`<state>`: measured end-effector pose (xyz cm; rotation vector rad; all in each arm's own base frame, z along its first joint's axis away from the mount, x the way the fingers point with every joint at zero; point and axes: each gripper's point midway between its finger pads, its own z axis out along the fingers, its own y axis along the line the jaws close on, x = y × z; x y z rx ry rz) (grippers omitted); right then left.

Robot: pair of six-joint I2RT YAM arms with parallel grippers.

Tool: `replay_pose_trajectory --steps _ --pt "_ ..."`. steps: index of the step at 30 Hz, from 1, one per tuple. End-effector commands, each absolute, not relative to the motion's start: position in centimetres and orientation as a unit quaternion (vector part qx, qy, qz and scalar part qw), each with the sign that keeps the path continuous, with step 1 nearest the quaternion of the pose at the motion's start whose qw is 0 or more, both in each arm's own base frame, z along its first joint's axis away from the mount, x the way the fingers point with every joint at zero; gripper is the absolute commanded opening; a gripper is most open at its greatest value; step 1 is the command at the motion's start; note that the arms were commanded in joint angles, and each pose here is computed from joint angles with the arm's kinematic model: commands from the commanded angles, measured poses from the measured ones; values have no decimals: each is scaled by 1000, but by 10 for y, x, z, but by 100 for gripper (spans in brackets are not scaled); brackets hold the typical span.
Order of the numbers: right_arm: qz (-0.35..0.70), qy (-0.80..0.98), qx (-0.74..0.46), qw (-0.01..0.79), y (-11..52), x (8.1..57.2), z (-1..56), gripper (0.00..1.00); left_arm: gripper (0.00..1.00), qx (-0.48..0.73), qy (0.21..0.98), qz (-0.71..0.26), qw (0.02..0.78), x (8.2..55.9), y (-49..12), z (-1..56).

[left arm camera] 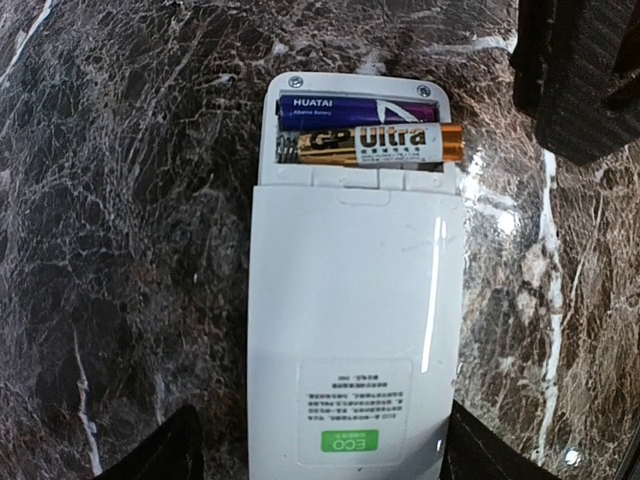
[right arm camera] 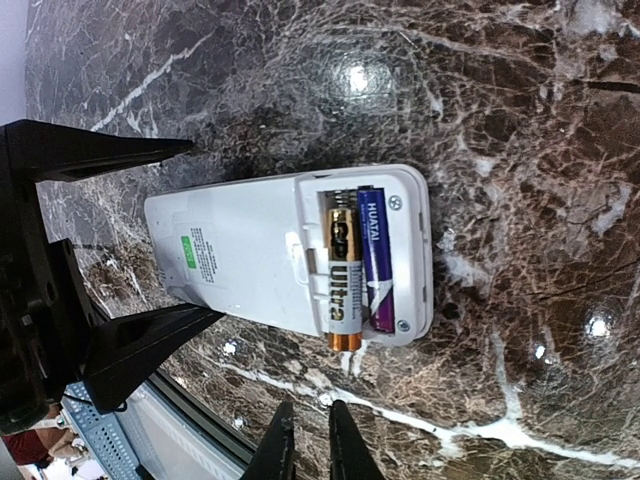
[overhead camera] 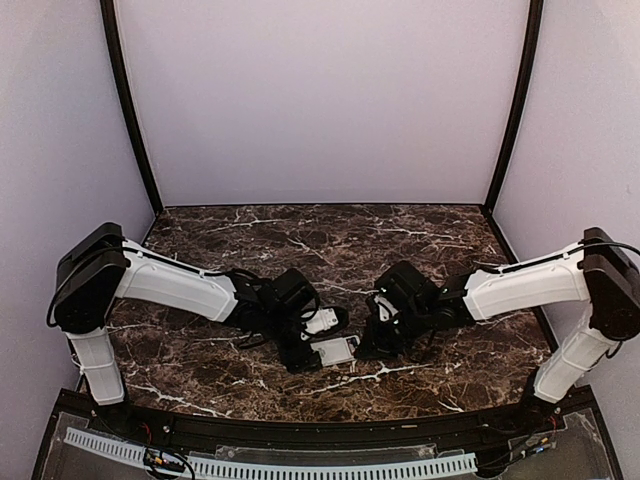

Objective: Load the batteries into the remote control
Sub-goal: Adjust the remote control without the battery cover at the center of the board, then load the battery into the battery compartment.

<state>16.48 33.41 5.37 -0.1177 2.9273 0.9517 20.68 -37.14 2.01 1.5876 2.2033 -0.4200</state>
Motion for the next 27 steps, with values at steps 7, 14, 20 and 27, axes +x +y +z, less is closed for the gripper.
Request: replay_pose_trajectory --steps 7,14,20,27 --pt "303 952 -17 30 336 168 50 8 68 567 787 -164 179 202 -376 9" --pt "298 954 0 37 330 172 51 6 54 572 786 -164 167 199 -374 5" --pt "298 953 11 43 325 178 51 6 37 576 786 -160 161 198 -372 3" --pt "323 940 67 81 323 196 63 10 26 580 784 -153 161 197 -373 2"
